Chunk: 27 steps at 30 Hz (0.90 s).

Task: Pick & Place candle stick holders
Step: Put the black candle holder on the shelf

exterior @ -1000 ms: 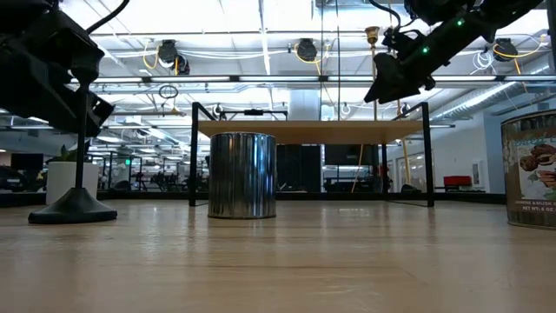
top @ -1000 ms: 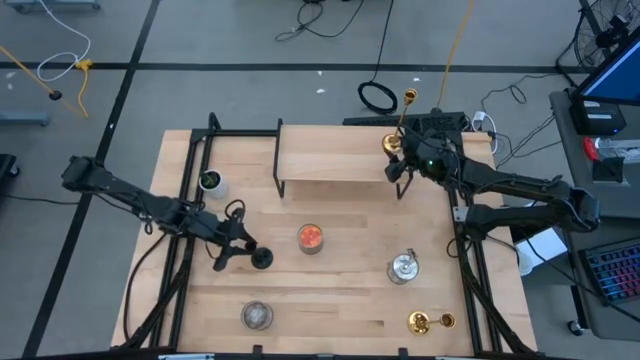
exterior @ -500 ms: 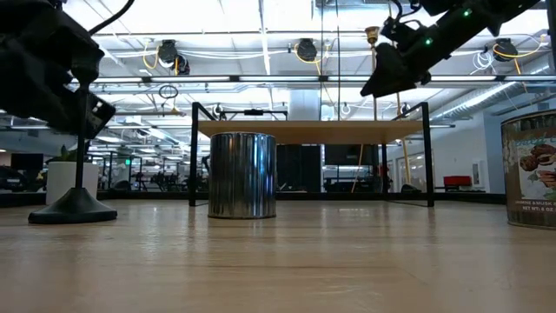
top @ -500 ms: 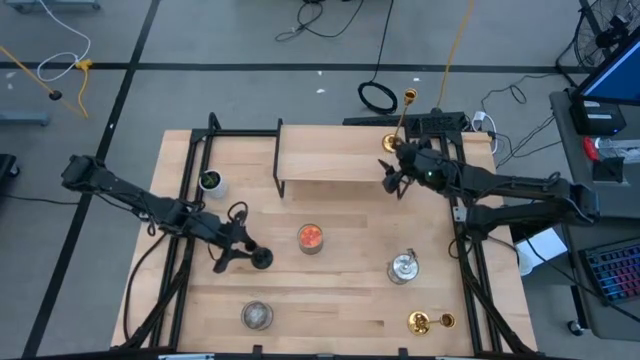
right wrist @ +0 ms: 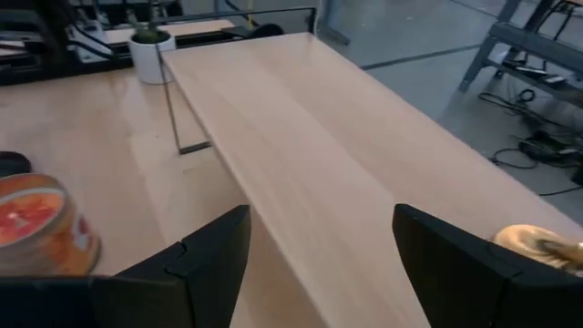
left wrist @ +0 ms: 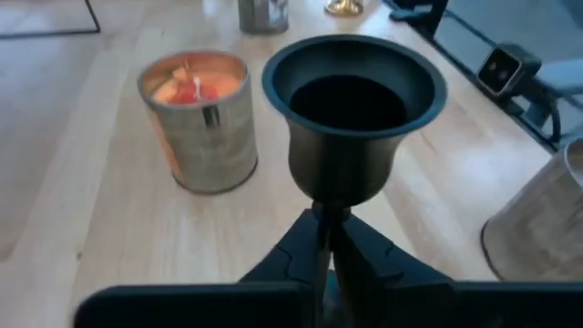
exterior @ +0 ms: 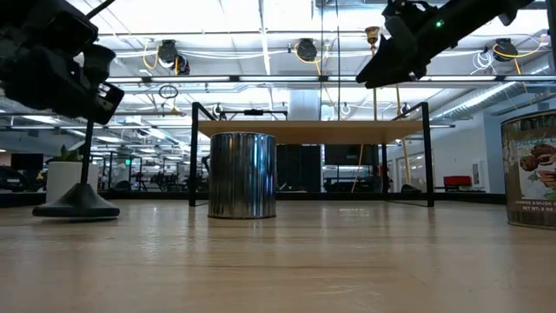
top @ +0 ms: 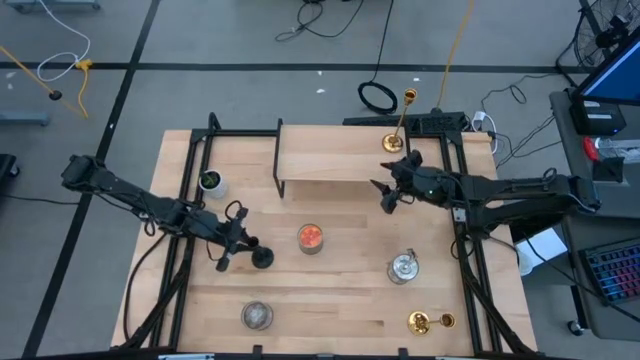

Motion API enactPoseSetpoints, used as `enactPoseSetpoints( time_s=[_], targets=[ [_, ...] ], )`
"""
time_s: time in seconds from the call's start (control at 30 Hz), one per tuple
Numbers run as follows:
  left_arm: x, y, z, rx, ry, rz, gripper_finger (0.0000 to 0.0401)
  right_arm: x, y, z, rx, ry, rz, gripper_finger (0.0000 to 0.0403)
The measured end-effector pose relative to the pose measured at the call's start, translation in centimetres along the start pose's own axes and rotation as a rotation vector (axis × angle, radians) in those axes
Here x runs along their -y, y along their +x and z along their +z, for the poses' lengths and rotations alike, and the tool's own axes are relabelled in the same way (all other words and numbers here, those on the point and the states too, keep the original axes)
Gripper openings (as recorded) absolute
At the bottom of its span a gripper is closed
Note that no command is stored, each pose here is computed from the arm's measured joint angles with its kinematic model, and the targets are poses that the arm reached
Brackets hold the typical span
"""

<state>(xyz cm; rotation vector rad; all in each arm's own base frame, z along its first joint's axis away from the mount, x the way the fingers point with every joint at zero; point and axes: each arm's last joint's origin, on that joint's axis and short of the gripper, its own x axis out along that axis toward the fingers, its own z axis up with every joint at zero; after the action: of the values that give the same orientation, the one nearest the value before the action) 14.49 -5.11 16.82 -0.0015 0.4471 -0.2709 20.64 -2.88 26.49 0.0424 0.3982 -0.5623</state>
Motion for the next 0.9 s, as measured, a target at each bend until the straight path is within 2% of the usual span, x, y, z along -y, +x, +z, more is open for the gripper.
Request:
enactPoseSetpoints(
  time_s=[0.13, 0.3, 0.47, 0.57, 0.63, 0.7, 0.77, 0.9],
  targets=[
    [0.1, 0.0, 0.8, 0.087, -0.019, -0.008, 0.0028, -0.5, -0.1, -0.1, -0.001, 0.001, 0.023, 0.0267],
    [0.2, -0.5, 3.1, 0.260, 0.059, 0.002, 0.0013, -1.0, -0.1, -0.3, 0.002, -0.007, 0.042, 0.0267],
    [-0.2, -1.5, 6.9, 0.324, 0.073, 0.165, 0.0018, -1.0, 0.4, -1.6, 0.022, 0.002, 0.045, 0.0267],
    [-0.6, -2.6, 10.0, 0.347, 0.119, 0.215, 0.0013, -1.1, 0.7, -2.7, 0.059, 0.023, 0.051, 0.0267],
    [-1.2, -3.5, 12.1, 0.390, 0.091, 0.256, 0.0013, -1.1, 0.8, -3.3, 0.095, 0.042, 0.058, 0.0267],
    [-2.0, -4.3, 13.9, 0.419, 0.050, 0.307, 0.0013, -1.2, 0.9, -3.8, 0.124, 0.047, 0.101, 0.0267],
    [-3.0, -4.9, 15.4, 0.426, 0.056, 0.331, 0.0013, -1.3, 0.9, -4.4, 0.149, 0.033, 0.160, 0.0267],
    [-5.5, -5.1, 17.8, 0.395, 0.052, 0.322, 0.0014, -1.7, 0.7, -4.8, 0.237, 0.038, 0.250, 0.0267]
  ],
)
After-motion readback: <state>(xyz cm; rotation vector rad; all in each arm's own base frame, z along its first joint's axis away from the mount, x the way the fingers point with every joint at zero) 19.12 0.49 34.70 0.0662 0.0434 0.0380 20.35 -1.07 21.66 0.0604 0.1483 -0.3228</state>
